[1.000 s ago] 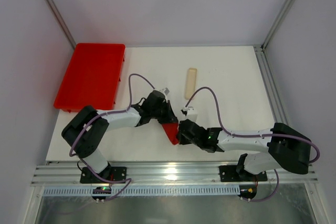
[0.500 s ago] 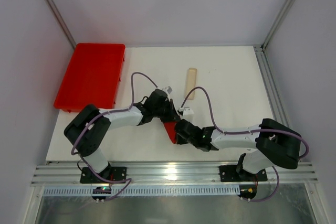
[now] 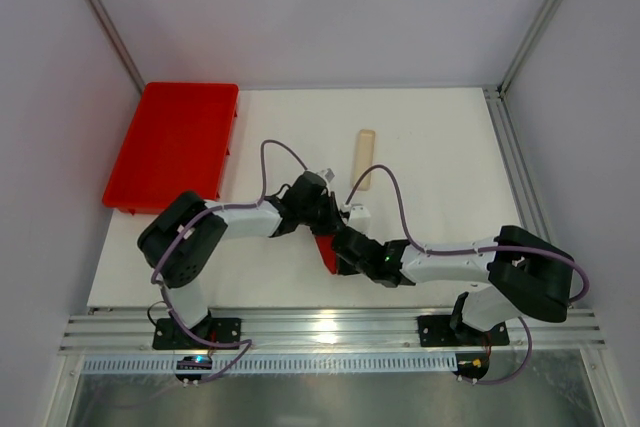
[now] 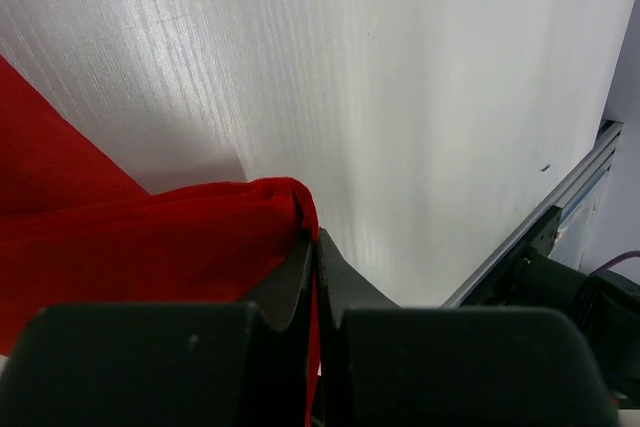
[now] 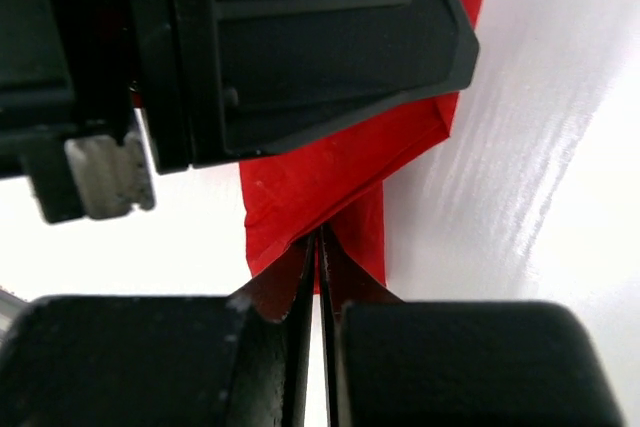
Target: Place the utensils on the paper napkin and roll it up
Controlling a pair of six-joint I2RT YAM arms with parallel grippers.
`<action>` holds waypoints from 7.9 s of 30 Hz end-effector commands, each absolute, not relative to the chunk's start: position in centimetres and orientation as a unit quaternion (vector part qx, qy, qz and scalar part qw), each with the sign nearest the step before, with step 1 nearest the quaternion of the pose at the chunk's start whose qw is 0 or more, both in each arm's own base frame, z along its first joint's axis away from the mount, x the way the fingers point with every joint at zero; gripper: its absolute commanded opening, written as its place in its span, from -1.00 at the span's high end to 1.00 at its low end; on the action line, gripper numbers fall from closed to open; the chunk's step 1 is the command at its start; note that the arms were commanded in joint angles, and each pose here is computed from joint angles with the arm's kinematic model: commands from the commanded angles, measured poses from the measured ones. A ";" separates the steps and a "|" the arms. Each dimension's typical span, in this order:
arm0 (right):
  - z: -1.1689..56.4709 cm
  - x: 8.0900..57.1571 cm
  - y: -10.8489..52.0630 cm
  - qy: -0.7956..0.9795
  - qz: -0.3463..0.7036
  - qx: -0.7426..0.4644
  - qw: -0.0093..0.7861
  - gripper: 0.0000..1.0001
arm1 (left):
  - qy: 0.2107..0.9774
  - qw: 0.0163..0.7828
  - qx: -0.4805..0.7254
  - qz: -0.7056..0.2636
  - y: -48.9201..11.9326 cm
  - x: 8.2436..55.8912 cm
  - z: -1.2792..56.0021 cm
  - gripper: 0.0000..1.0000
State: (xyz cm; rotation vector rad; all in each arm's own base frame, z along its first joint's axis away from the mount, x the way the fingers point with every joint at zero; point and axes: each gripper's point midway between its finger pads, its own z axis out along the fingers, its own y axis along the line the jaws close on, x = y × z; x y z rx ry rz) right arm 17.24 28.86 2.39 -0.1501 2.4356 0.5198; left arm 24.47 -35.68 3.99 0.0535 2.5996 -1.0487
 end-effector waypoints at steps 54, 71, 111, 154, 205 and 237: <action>3.0 17.0 26.4 0.937 0.137 -0.034 0.320 0.92 | 0.903 0.185 0.057 -0.384 -38.6 26.2 5.5 1.00; 0.8 16.0 25.8 0.946 0.124 -0.025 0.299 0.93 | 0.907 0.250 0.053 -0.333 -37.6 29.0 7.6 0.25; 0.4 15.7 26.5 0.943 0.155 -0.017 0.295 0.92 | 0.872 0.252 0.034 -0.418 -34.1 24.3 5.8 1.00; 9.2 16.3 29.2 0.886 0.323 -0.169 0.287 0.71 | 0.933 0.185 0.034 -0.308 -30.0 22.1 -2.5 1.00; -0.5 14.4 25.9 0.900 0.403 -0.079 0.147 0.92 | 0.932 0.162 0.037 -0.321 -29.7 21.6 -3.6 1.00; 3.8 21.4 25.2 0.915 0.292 -0.114 0.254 -0.07 | 0.924 0.161 0.049 -0.344 -30.5 21.5 -2.2 1.00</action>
